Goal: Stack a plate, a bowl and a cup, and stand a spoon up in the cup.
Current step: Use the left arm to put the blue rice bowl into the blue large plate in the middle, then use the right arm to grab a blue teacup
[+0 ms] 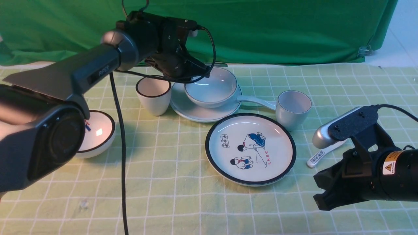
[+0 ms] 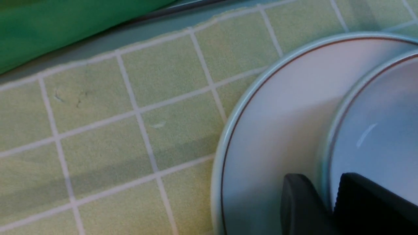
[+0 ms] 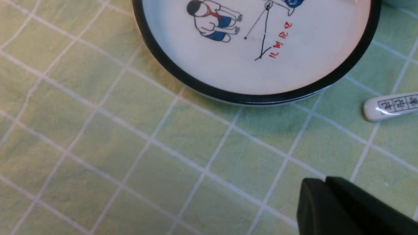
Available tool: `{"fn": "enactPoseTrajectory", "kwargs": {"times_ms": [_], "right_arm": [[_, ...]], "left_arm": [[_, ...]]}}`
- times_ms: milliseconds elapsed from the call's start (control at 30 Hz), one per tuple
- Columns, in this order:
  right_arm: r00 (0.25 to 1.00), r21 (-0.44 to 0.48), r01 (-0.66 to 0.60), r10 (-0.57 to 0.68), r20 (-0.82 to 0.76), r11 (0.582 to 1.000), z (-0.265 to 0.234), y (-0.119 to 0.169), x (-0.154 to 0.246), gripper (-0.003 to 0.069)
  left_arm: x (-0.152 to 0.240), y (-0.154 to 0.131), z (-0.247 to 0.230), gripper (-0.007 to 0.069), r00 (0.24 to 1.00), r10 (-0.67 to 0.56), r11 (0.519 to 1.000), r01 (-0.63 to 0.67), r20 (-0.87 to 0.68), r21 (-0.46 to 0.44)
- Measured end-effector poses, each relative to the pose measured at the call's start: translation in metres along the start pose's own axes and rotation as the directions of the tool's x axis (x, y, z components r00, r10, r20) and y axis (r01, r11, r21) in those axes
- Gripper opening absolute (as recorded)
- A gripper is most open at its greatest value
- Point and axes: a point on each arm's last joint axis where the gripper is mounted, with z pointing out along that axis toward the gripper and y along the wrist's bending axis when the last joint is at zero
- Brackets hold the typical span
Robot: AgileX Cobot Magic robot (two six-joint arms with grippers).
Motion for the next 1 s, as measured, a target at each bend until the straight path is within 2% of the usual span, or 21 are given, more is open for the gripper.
{"fn": "enactPoseTrajectory", "kwargs": {"times_ms": [100, 200, 300, 367, 400, 500, 633, 733, 767, 800, 833, 900, 933, 1000], "right_arm": [[1.000, 0.000, -0.002, 0.002, 0.000, 1.000, 0.000, 0.000, 0.000, 0.0075], [1.000, 0.000, -0.002, 0.002, -0.002, 1.000, 0.000, 0.000, 0.000, 0.0104], [1.000, -0.010, 0.008, -0.008, -0.027, 1.000, -0.002, 0.001, -0.008, 0.0203], [0.999, -0.009, 0.025, -0.025, -0.043, 1.000, 0.000, 0.000, -0.019, 0.0279], [0.998, -0.001, 0.046, -0.045, -0.044, 0.999, 0.001, -0.001, -0.031, 0.0342], [0.997, 0.031, 0.067, -0.066, -0.025, 0.997, 0.005, -0.009, -0.058, 0.0427], [1.000, 0.085, -0.011, 0.012, -0.011, 0.996, 0.017, -0.040, -0.094, 0.0459], [0.997, 0.128, -0.083, 0.083, 0.010, 0.988, 0.023, -0.072, -0.119, 0.0463], [0.996, 0.134, -0.089, 0.088, 0.015, 0.987, 0.025, -0.077, -0.122, 0.0464], [0.994, 0.150, -0.112, 0.109, 0.028, 0.982, 0.029, -0.090, -0.132, 0.0465], [0.992, 0.158, -0.124, 0.120, 0.033, 0.980, 0.033, -0.098, -0.138, 0.0464], [0.990, 0.164, -0.138, 0.136, 0.024, 0.977, 0.047, -0.111, -0.148, 0.0464], [0.990, 0.165, -0.140, 0.138, 0.022, 0.976, 0.048, -0.112, -0.148, 0.0464], [0.989, 0.161, -0.145, 0.148, -0.003, 0.976, 0.070, -0.122, -0.156, 0.0464]], "left_arm": [[0.000, 0.001, -0.002, 0.0309, 1.000, -0.001, 1.000, 0.001, -0.014, -0.001], [-0.004, 0.001, -0.013, 0.0392, 1.000, -0.005, 1.000, 0.005, -0.008, 0.002], [-0.022, 0.001, -0.052, 0.0454, 0.998, -0.011, 1.000, 0.011, 0.060, 0.006], [-0.038, 0.002, -0.089, 0.0458, 0.991, -0.013, 1.000, 0.012, 0.135, 0.006], [-0.048, 0.003, -0.119, 0.0448, 0.981, -0.013, 1.000, 0.012, 0.192, 0.007], [-0.062, 0.005, -0.189, 0.0392, 0.952, 0.006, 1.000, -0.006, 0.305, 0.001], [-0.061, 0.004, -0.284, 0.0254, 0.922, -0.014, 0.999, -0.001, 0.388, 0.039], [-0.045, -0.003, -0.333, 0.0121, 0.930, 0.005, 0.991, -0.053, 0.367, 0.121], [-0.043, -0.004, -0.337, 0.0104, 0.933, 0.007, 0.989, -0.059, 0.359, 0.134], [-0.032, -0.009, -0.349, 0.0049, 0.946, 0.009, 0.981, -0.072, 0.325, 0.183], [-0.023, -0.011, -0.353, 0.0030, 0.954, 0.007, 0.973, -0.075, 0.299, 0.217], [-0.004, -0.017, -0.357, 0.0011, 0.969, -0.016, 0.956, -0.056, 0.245, 0.286], [-0.003, -0.018, -0.354, 0.0011, 0.972, -0.016, 0.955, -0.054, 0.234, 0.291], [0.023, -0.020, -0.355, 0.0003, 0.978, -0.030, 0.947, -0.038, 0.206, 0.320]]}}
